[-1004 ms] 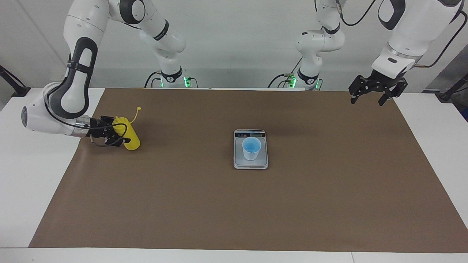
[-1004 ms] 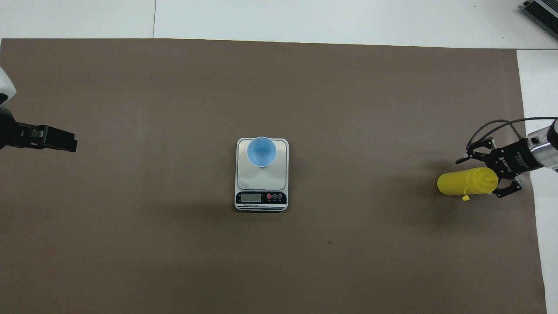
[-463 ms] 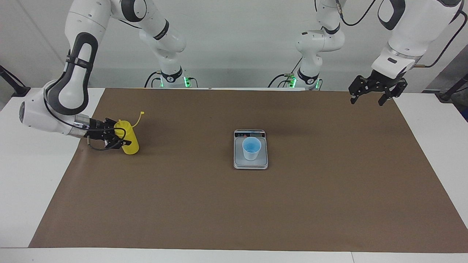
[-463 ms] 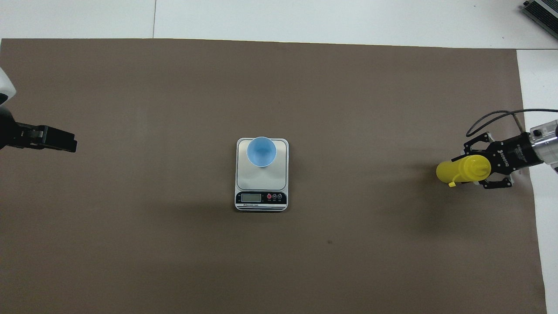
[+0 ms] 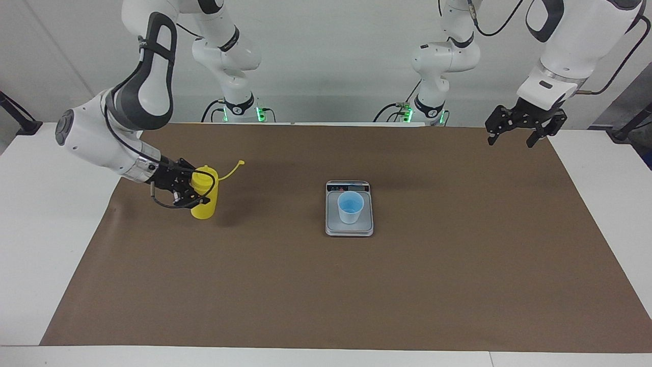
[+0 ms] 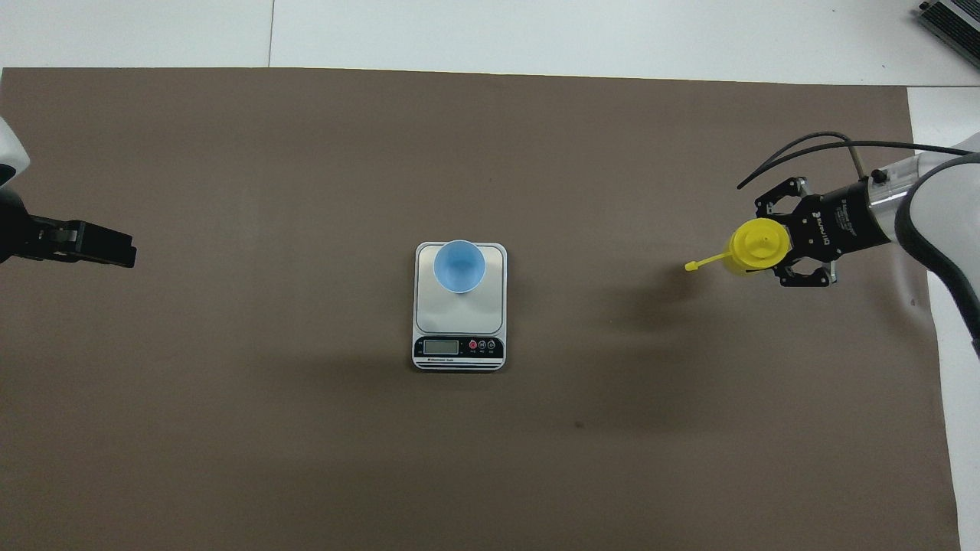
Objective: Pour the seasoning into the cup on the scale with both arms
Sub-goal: 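Lift the yellow bottle with the right gripper toward the cup, then tilt the bottle nozzle down into the cup with the right gripper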
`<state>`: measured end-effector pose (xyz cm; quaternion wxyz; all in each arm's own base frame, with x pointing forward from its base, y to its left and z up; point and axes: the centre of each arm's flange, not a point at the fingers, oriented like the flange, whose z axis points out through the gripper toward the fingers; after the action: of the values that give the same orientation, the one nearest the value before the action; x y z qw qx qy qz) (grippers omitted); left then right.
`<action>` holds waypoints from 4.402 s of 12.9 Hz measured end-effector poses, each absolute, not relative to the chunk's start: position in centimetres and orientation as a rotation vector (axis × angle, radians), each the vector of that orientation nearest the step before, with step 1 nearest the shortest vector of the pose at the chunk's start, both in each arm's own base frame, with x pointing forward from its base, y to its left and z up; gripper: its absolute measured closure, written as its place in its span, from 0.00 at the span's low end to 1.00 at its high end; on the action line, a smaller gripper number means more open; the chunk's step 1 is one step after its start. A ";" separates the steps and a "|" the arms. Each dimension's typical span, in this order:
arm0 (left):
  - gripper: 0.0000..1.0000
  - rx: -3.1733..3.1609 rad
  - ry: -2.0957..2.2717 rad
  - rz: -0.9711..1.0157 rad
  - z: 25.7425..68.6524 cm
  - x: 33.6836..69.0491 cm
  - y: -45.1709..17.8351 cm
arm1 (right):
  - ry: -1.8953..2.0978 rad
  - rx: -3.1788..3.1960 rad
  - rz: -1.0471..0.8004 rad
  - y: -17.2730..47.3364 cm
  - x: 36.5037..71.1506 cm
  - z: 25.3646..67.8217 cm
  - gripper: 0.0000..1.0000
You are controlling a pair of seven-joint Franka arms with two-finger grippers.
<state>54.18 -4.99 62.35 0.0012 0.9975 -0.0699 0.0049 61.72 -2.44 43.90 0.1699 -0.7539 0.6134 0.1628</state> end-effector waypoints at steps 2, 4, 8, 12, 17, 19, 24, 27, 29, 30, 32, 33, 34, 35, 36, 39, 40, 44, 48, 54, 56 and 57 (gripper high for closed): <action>0.00 3.131 -0.221 0.011 62.2 54.2 -5.1 | 1.809 -2.070 0.339 0.4 63.2 44.7 0.48; 0.00 3.131 -0.222 0.010 62.2 54.2 -5.1 | 1.858 -2.054 0.233 4.2 64.0 44.9 0.48; 0.00 3.131 -0.223 0.010 62.2 54.2 -5.1 | 1.976 -2.050 -0.009 13.6 64.2 45.4 0.48; 0.00 3.131 -0.223 0.010 62.2 54.1 -5.1 | 1.925 -2.030 -0.207 19.8 63.9 46.0 0.48; 0.00 3.131 -0.224 0.010 62.2 54.1 -5.1 | 1.678 -2.146 -0.466 25.0 63.7 44.1 0.48; 0.00 3.131 -0.225 0.010 62.2 54.1 -5.1 | 1.583 -2.207 -0.538 26.7 63.2 43.3 0.48; 0.00 3.131 -0.225 0.010 62.2 54.1 -5.1 | 1.319 -2.364 -0.756 29.6 62.3 41.7 0.48; 0.00 3.131 -0.226 0.010 62.2 54.1 -5.1 | 1.181 -2.412 -0.856 30.9 61.8 40.9 0.48; 0.00 3.131 -0.226 0.010 62.2 54.1 -5.1 | 1.132 -2.416 -0.921 31.4 61.6 40.4 0.48; 0.00 3.131 -0.226 0.010 62.2 54.1 -5.1 | 1.109 -2.418 -0.953 31.6 61.4 40.2 0.48; 0.00 3.131 -0.226 0.010 62.2 54.1 -5.1 | 1.024 -2.436 -1.023 32.2 61.0 39.5 0.48; 0.00 3.131 -0.226 0.010 62.2 54.1 -5.1 | 0.970 -2.449 -1.063 32.9 60.5 39.0 0.48; 0.00 3.131 -0.226 0.010 62.2 54.1 -5.1 | 0.923 -2.455 -1.101 33.6 59.9 38.4 0.48; 0.00 3.131 -0.226 0.010 62.2 54.1 -5.1 | 0.877 -2.459 -1.132 34.4 59.3 38.0 0.48; 0.00 3.131 -0.226 0.010 62.2 54.1 -5.1 | 0.842 -2.461 -1.153 35.1 58.8 37.7 0.48; 0.00 3.131 -0.226 0.011 62.2 54.2 -5.1 | 0.776 -2.465 -1.172 36.9 57.6 37.3 0.48; 0.00 3.131 -0.227 0.010 62.1 54.1 -5.1 | 0.744 -2.472 -1.186 37.3 57.3 37.3 0.48; 0.00 3.131 -0.232 0.008 62.1 54.1 -5.2 | 0.661 -2.470 -1.272 37.4 56.9 36.7 0.48; 0.00 3.135 -0.255 0.005 62.0 54.1 -5.4 | 0.605 -2.478 -1.307 37.3 56.7 36.5 0.48; 0.00 3.145 -0.260 0.005 62.1 54.1 -5.2 | 0.641 -2.445 -1.308 37.3 57.0 37.3 0.48; 0.00 3.145 -0.256 0.005 62.1 54.1 -5.1 | 0.695 -2.408 -1.299 37.1 57.2 38.0 0.48; 0.00 3.145 -0.254 0.006 62.1 54.1 -5.0 | 0.751 -2.379 -1.279 36.9 57.4 38.4 0.48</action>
<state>54.06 -5.00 62.11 -0.0070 0.9967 -0.0804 0.0018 57.38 36.89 38.42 0.1681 -0.8365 0.2642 -0.4497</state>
